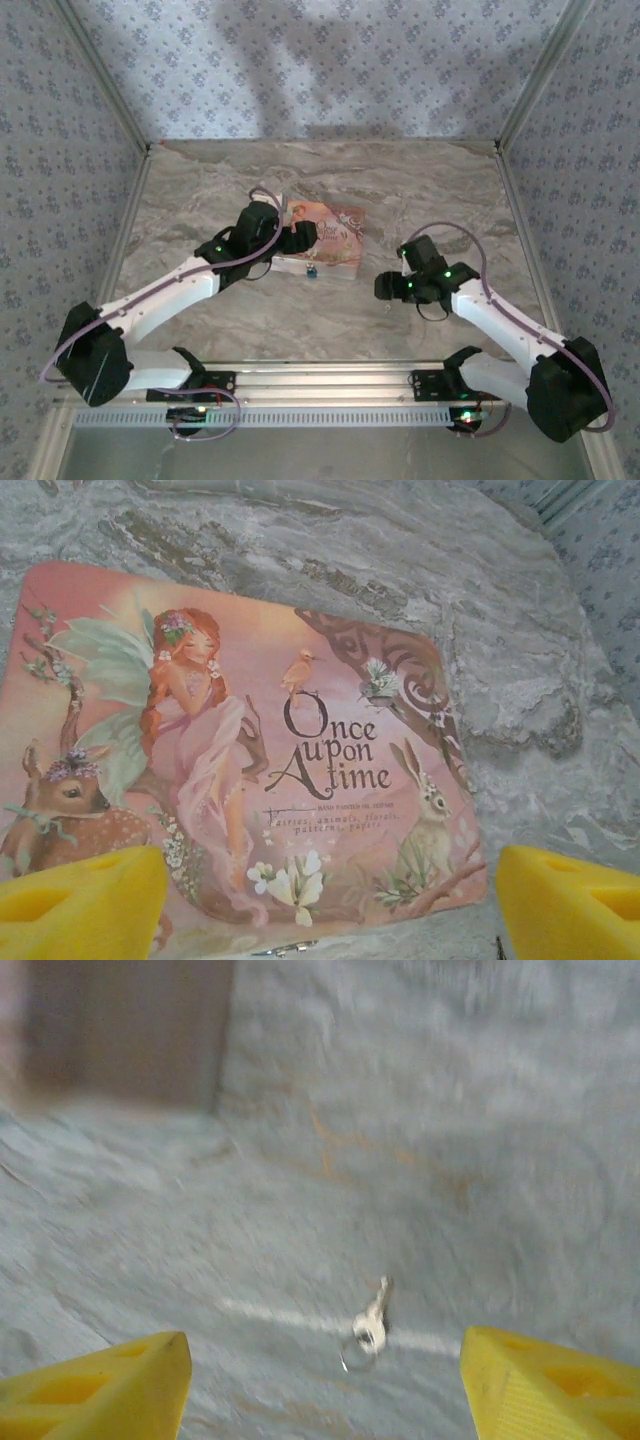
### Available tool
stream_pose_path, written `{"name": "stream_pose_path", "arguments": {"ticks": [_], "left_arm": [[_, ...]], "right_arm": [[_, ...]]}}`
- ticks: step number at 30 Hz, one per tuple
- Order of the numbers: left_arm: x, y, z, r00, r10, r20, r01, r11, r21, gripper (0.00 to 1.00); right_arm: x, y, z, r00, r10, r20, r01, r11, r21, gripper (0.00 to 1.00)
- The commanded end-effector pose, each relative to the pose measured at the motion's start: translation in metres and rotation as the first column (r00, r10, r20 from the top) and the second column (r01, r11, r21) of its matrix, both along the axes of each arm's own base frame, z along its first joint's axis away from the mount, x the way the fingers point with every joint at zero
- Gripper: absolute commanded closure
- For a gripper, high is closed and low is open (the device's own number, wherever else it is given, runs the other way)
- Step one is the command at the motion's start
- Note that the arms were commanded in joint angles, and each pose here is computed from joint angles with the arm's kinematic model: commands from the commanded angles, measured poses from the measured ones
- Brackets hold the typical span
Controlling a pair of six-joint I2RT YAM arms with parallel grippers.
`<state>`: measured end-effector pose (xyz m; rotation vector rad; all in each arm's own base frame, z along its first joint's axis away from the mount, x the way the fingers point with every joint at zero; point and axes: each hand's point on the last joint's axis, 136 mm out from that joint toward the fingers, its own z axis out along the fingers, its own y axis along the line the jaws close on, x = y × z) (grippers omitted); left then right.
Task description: Unlock the padlock with the key
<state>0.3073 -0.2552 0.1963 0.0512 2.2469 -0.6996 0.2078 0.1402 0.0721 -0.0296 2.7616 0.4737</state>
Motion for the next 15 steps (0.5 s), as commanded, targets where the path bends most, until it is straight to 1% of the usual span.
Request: {"name": "stream_pose_path", "arguments": {"ticks": [1, 5, 11, 12, 15], "left_arm": [[0.010, -0.013, 0.012, 1.000, -0.013, 0.023, 0.014, 0.999, -0.040, 0.15], [0.014, -0.019, 0.008, 1.000, -0.025, 0.014, 0.025, 0.999, -0.039, 0.15], [0.013, -0.018, 0.007, 1.000, -0.022, 0.013, 0.022, 0.999, -0.043, 0.15], [0.012, -0.018, 0.006, 1.000, -0.021, 0.012, 0.021, 0.999, -0.042, 0.14], [0.011, -0.015, 0.006, 1.000, -0.013, 0.014, 0.014, 0.999, -0.036, 0.14]], "right_arm": [[-0.020, -0.008, -0.019, 0.997, -0.035, -0.074, 0.030, 0.997, -0.067, 0.29], [-0.024, -0.002, -0.028, 0.995, 0.004, -0.098, -0.017, 0.992, -0.125, 0.29], [-0.020, 0.005, -0.038, 0.991, 0.033, -0.133, -0.056, 0.983, -0.173, 0.38], [-0.013, 0.010, -0.036, 0.993, 0.040, -0.110, -0.058, 0.984, -0.167, 0.39], [-0.009, 0.011, -0.038, 0.992, 0.050, -0.115, -0.072, 0.978, -0.194, 0.42]]}}
